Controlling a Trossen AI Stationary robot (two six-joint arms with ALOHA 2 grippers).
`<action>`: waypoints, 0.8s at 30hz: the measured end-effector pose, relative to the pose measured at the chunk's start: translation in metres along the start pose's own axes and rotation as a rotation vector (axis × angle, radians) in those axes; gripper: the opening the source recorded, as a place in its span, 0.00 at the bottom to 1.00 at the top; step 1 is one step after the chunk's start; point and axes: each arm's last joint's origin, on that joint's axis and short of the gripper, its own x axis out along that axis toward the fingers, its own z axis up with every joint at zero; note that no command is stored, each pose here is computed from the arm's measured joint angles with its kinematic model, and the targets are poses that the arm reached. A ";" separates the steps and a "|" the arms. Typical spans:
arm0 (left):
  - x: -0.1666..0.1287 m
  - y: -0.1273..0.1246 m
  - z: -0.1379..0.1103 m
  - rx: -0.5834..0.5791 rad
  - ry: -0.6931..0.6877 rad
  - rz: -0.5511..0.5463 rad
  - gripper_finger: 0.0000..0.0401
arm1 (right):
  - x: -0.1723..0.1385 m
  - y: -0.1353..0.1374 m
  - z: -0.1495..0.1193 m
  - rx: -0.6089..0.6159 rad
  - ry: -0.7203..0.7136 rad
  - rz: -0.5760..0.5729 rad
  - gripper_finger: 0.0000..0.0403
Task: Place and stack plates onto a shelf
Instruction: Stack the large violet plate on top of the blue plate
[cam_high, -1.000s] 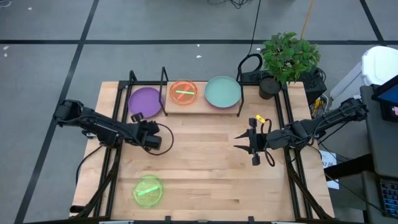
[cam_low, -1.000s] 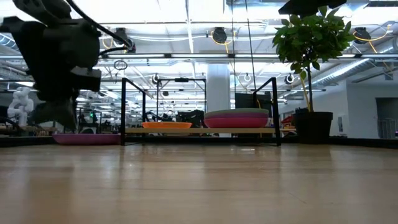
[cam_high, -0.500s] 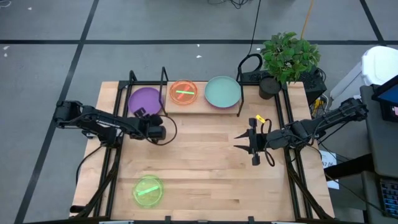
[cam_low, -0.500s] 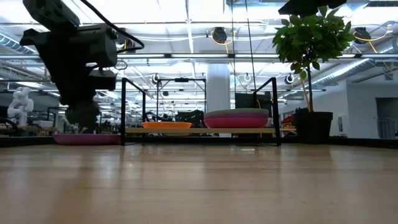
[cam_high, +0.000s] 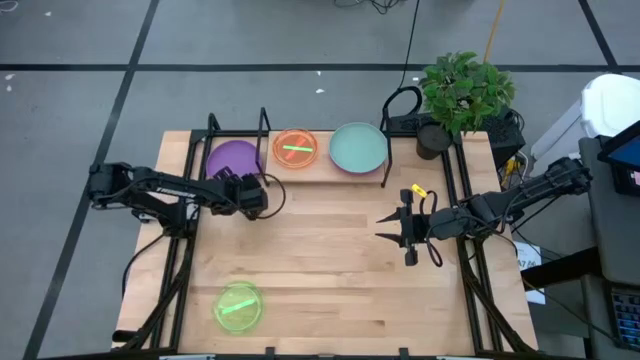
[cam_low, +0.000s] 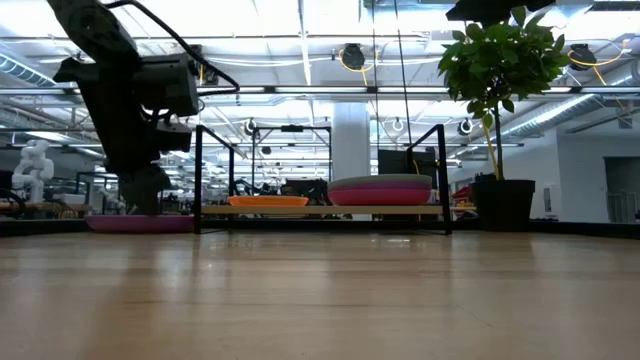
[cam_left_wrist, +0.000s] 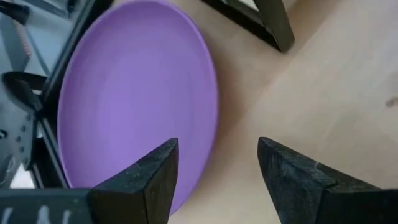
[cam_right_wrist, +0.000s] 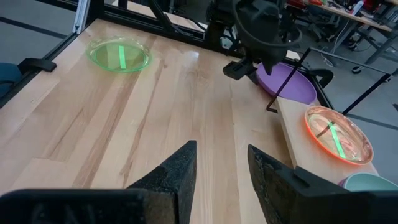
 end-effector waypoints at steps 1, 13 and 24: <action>0.001 0.000 0.000 0.002 0.010 -0.004 0.56 | 0.000 0.000 0.000 0.000 -0.001 0.000 0.31; 0.025 0.000 -0.001 0.016 0.124 0.034 0.56 | 0.000 0.000 0.000 0.000 0.000 0.002 0.31; 0.034 -0.001 0.000 0.059 0.141 0.043 0.30 | 0.000 0.000 0.000 0.000 0.000 0.003 0.31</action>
